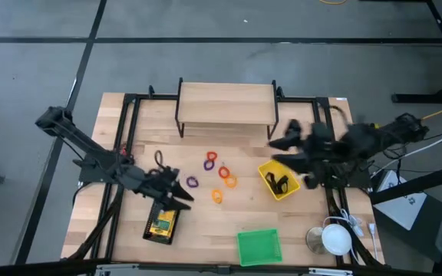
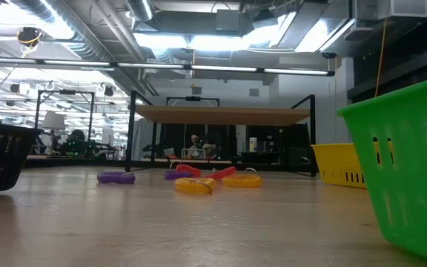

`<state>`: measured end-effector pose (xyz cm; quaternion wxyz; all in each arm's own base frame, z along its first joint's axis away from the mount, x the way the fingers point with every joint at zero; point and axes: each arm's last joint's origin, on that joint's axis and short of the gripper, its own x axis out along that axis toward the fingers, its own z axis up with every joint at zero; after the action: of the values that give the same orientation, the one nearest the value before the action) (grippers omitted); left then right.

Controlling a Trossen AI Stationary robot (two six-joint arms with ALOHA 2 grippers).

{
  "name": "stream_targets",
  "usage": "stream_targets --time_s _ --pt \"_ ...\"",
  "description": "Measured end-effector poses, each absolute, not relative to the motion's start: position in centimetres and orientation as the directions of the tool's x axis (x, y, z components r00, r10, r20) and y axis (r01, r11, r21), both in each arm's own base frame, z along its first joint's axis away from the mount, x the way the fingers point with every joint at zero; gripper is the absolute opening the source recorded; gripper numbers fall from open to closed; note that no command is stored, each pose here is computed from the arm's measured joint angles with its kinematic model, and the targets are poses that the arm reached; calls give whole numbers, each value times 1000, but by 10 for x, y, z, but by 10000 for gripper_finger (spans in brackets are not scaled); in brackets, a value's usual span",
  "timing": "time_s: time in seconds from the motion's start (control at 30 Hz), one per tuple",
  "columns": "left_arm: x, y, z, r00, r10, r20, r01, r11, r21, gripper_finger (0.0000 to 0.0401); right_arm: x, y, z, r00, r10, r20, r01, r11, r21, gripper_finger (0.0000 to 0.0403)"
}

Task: Pick & Place Office Desk Supplies
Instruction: Put the purple spring keychain into the green basket

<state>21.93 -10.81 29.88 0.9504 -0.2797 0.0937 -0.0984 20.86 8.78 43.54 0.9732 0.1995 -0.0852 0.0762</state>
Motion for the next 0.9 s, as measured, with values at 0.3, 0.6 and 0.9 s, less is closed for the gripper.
stream_targets --time_s 0.3,0.6,0.9 --pt "200 -44 271 940 -261 -219 94 817 -569 150 157 75 350 899 -306 314 37 767 641 199" --pt "207 -15 239 833 -347 -431 83 849 -522 150 162 83 318 902 -371 223 113 700 705 199" --pt "232 0 191 722 -250 -645 -67 903 -425 150 163 82 314 877 -446 179 243 732 636 199"
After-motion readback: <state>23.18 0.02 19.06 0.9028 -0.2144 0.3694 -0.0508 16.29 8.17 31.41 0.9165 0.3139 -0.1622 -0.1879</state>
